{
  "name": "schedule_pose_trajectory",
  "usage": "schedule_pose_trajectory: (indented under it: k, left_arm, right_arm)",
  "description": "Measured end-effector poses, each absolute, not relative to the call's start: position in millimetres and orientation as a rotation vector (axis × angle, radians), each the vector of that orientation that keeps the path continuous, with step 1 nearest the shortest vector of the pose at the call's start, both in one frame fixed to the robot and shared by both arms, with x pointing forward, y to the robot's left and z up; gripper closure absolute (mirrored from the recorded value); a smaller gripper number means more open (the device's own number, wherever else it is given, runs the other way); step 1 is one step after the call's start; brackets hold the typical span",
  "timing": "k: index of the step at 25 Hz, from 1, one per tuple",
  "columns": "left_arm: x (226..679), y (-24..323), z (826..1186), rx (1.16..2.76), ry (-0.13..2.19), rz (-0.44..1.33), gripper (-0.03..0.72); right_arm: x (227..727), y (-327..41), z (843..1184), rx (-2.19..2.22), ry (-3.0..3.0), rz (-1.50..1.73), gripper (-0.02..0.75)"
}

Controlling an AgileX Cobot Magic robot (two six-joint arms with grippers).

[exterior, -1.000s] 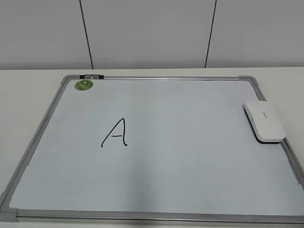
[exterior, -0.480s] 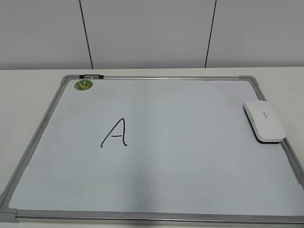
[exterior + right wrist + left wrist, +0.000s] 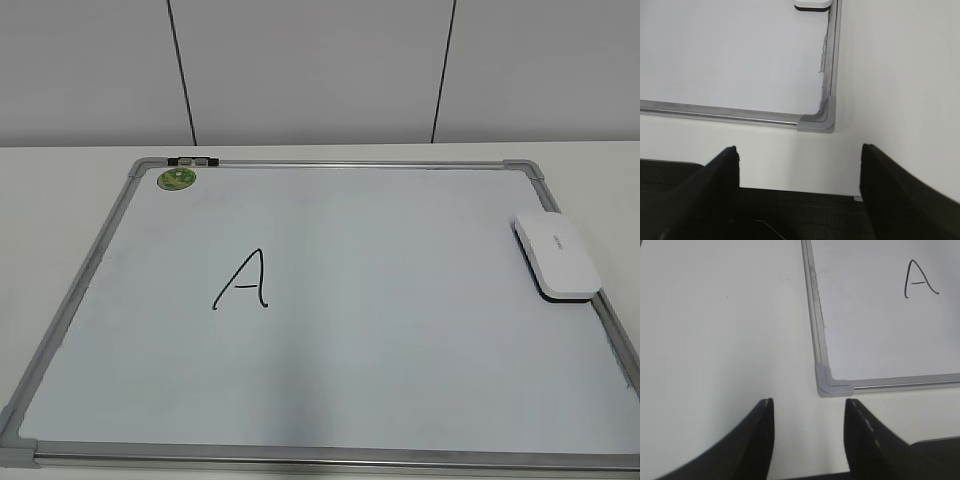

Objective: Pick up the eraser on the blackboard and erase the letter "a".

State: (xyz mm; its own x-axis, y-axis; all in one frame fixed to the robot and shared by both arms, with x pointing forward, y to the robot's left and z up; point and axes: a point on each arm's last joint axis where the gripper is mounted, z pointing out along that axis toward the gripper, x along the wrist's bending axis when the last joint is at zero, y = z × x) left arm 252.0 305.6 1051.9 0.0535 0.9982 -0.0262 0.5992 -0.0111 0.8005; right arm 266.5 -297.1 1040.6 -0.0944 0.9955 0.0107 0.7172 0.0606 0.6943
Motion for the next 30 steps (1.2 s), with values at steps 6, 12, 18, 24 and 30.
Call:
schedule_pose_trajectory:
  k: [6, 12, 18, 24, 30]
  left_arm:
    - [252.0, 305.6, 1051.9, 1.684, 1.617, 0.782, 0.361]
    - [252.0, 305.6, 1051.9, 1.684, 1.617, 0.783, 0.371]
    - [243.3, 307.3, 1052.5, 1.593, 1.647, 0.851, 0.372]
    - [232.2, 307.8, 1052.4, 1.512, 1.639, 0.913, 0.373]
    - [232.1, 307.8, 1052.0, 1.511, 1.638, 0.913, 0.373]
  right_arm:
    - [266.5, -297.1, 1040.6, 1.704, 1.866, 0.764, 0.183]
    - [265.8, -297.3, 1040.7, 1.701, 1.862, 0.768, 0.183]
    - [254.8, -300.0, 1042.4, 1.697, 1.754, 0.807, 0.183]
    - [240.2, -301.5, 1043.3, 1.681, 1.619, 0.852, 0.183]
    - [229.5, -301.9, 1042.8, 1.636, 1.567, 0.899, 0.183]
